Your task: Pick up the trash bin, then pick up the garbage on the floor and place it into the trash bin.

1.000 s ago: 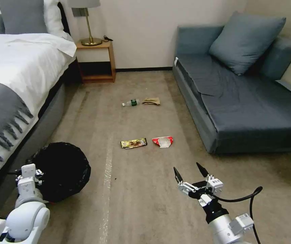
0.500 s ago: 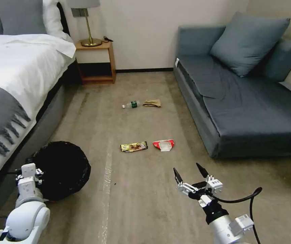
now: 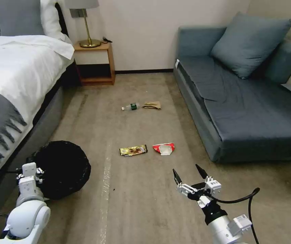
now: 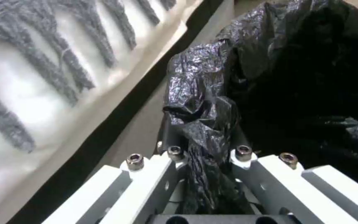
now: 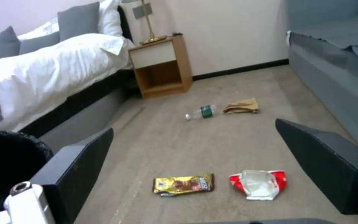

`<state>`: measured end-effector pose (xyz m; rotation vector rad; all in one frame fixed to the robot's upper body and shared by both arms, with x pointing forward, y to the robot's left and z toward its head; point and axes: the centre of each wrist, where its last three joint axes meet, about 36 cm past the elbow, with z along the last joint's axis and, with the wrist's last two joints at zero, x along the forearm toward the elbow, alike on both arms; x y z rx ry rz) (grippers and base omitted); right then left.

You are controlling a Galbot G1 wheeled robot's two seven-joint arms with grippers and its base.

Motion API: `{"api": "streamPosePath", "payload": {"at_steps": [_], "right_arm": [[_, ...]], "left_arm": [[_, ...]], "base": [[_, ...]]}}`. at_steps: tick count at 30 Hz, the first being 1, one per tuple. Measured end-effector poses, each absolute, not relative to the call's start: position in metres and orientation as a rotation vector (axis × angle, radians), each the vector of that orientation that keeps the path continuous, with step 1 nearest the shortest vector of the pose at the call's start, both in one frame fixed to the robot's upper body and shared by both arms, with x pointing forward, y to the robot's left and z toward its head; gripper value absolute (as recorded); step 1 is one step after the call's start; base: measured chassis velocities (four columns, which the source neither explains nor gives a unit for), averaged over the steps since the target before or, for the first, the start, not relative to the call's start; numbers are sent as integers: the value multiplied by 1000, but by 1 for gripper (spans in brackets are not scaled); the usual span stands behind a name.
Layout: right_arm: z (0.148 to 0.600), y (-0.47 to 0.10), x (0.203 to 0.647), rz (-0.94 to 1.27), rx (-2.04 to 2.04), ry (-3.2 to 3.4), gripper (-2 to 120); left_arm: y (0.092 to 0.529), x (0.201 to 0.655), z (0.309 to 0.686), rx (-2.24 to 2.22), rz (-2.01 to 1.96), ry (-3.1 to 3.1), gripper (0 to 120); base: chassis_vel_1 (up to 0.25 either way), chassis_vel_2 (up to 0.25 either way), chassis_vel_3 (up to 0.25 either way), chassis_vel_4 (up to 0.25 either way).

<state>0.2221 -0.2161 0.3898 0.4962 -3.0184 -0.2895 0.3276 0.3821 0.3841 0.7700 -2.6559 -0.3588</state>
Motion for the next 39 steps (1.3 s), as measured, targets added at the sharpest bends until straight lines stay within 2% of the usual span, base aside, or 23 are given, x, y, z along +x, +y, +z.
{"api": "streamPosePath", "payload": {"at_steps": [39], "right_arm": [[378, -216, 223, -271, 522, -3001, 100]], "left_arm": [[385, 328, 365, 791, -344, -2637, 7]], "base": [[-74, 74, 78, -77]]}}
